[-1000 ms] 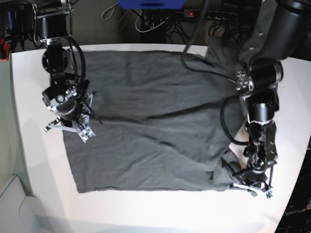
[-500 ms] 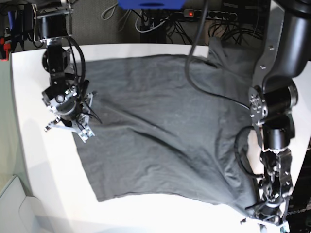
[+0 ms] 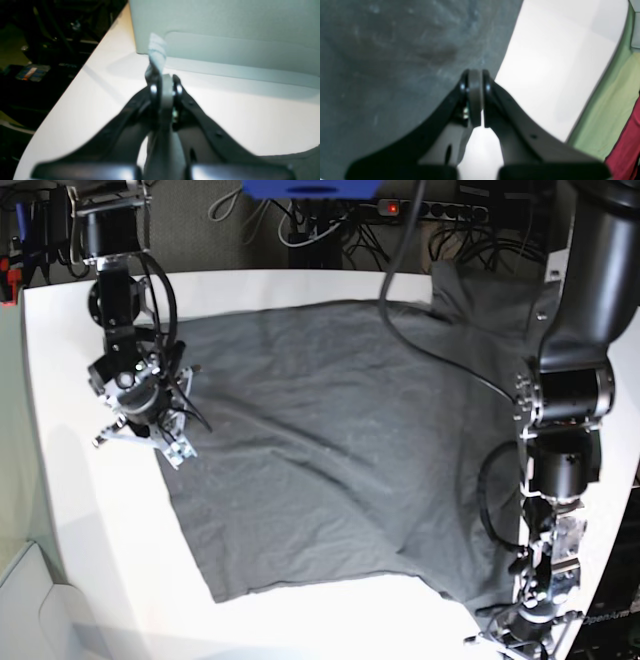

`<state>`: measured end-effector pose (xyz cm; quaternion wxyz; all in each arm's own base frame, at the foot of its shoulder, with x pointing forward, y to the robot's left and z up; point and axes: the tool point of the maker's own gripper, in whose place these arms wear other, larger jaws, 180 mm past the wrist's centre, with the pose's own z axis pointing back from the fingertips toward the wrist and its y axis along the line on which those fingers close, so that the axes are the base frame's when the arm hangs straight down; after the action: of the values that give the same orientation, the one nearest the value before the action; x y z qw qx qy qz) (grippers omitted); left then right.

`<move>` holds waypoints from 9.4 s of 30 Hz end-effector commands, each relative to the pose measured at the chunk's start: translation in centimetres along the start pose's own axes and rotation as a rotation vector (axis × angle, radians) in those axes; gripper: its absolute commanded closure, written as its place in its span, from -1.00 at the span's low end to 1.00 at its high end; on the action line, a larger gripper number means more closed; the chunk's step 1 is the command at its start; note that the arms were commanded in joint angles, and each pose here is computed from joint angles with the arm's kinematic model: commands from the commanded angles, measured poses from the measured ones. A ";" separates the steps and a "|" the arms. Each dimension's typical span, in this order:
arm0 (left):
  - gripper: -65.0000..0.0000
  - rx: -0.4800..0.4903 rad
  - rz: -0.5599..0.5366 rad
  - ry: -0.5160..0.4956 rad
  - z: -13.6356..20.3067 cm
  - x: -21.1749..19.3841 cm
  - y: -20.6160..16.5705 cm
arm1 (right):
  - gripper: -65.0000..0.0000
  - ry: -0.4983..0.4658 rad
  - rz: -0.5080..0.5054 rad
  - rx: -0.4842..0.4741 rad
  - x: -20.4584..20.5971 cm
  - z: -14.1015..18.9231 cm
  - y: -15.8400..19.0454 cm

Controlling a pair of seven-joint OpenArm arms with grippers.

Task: Layout the t-shirt on the table in an organized manner, then fold the t-shirt properly
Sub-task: 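Drag the left gripper along the shirt side toward the hem, then release the shirt with the left gripper and pull the right gripper outward, then move the right gripper to the shirt's collar and grasp it, then lift the collar with the right gripper while the left gripper approaches, then move the left gripper to the shirt's side edge and grasp it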

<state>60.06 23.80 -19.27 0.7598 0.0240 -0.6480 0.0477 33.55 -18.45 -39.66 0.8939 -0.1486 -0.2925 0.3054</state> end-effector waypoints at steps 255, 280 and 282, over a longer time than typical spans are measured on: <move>-0.66 0.005 -0.519 0.251 14.2 -13.7 17.5 | 0.16 -0.389 -0.048 0.539 20.7 5.8 26.1; -0.66 -0.033 -0.652 0.228 13.3 -10.7 17.2 | 0.16 -0.410 -0.048 0.628 18.9 9.9 29.8; -0.66 -0.023 -0.663 0.240 13.5 -10.7 18.0 | 0.16 -0.414 -0.057 0.631 18.8 9.9 30.0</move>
<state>42.52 38.89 -30.76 0.8230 0.2014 -0.4886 -0.2082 24.54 16.37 -39.12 0.8355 0.1919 -0.3319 0.3936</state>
